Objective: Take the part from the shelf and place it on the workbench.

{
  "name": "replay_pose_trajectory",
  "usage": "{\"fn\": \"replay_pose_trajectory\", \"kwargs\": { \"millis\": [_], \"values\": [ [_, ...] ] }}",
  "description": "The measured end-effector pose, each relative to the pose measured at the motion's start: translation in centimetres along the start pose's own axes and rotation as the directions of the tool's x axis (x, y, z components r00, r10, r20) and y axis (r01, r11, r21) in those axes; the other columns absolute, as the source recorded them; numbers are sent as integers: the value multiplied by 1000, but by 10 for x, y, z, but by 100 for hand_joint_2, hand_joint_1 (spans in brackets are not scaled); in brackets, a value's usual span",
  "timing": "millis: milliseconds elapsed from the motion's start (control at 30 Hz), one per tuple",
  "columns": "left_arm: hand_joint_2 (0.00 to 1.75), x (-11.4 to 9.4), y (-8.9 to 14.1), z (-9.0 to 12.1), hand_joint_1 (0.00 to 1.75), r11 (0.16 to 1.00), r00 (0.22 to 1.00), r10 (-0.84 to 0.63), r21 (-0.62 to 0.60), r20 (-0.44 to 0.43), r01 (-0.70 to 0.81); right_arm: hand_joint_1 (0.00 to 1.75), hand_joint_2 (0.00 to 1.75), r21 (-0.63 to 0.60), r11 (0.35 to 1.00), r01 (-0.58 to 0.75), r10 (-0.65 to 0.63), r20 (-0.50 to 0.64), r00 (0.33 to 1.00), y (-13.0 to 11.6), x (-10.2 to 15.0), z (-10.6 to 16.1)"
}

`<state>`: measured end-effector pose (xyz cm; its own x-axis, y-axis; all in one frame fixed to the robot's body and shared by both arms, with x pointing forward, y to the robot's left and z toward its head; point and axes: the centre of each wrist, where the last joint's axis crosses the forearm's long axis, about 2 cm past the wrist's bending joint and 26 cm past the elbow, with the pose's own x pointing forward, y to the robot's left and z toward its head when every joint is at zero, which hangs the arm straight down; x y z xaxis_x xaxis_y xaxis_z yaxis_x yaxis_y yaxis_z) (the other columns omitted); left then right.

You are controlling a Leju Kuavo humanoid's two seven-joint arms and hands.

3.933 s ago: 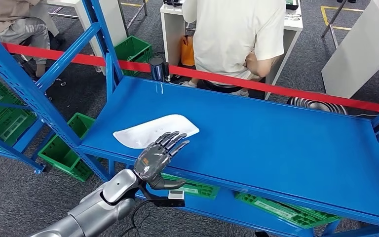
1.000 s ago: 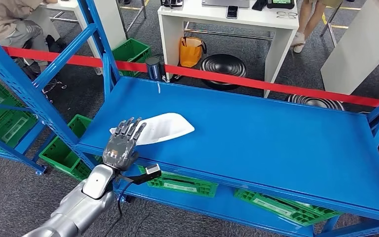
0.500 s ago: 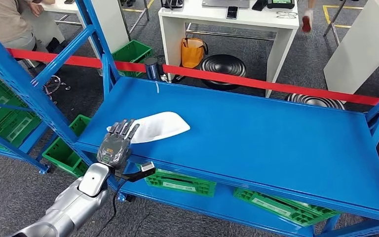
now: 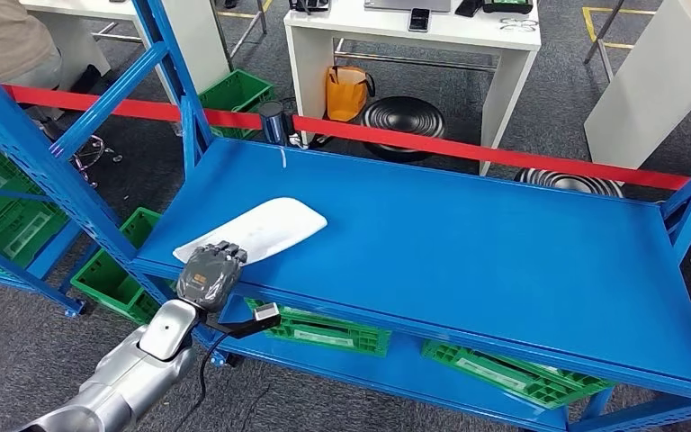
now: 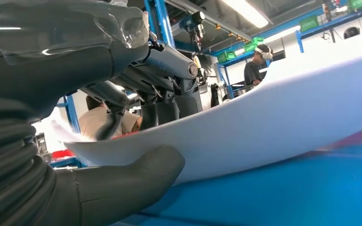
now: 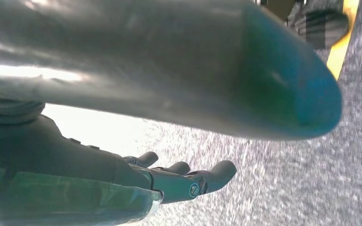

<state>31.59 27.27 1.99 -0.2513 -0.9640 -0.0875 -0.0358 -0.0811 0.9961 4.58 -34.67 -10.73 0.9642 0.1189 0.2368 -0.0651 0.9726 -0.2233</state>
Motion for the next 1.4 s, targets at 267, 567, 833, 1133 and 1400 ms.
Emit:
{"fn": "replay_pose_trajectory", "kwargs": {
  "millis": [267,567,833,1133,1400],
  "values": [
    [175,10,1,-1,175,999,998,48,6,44,-49,0,0,-10,1000,7,-8,-8,1000,-7,-5,0],
    [175,24,3,0,175,924,924,381,-49,22,-379,0,0,-6,1000,19,-19,-6,1000,-7,-8,0],
    [175,39,10,-2,175,775,779,627,-103,-1,-624,0,0,0,1000,13,-13,-5,1000,-6,-8,0],
    [175,111,84,16,175,-318,-336,941,-471,-46,-823,0,0,30,1000,-1,1,15,1000,-1,0,0],
    [175,132,144,31,175,-341,-534,842,-686,82,-643,0,0,33,999,27,-27,20,999,4,-3,1]
  ]
}}
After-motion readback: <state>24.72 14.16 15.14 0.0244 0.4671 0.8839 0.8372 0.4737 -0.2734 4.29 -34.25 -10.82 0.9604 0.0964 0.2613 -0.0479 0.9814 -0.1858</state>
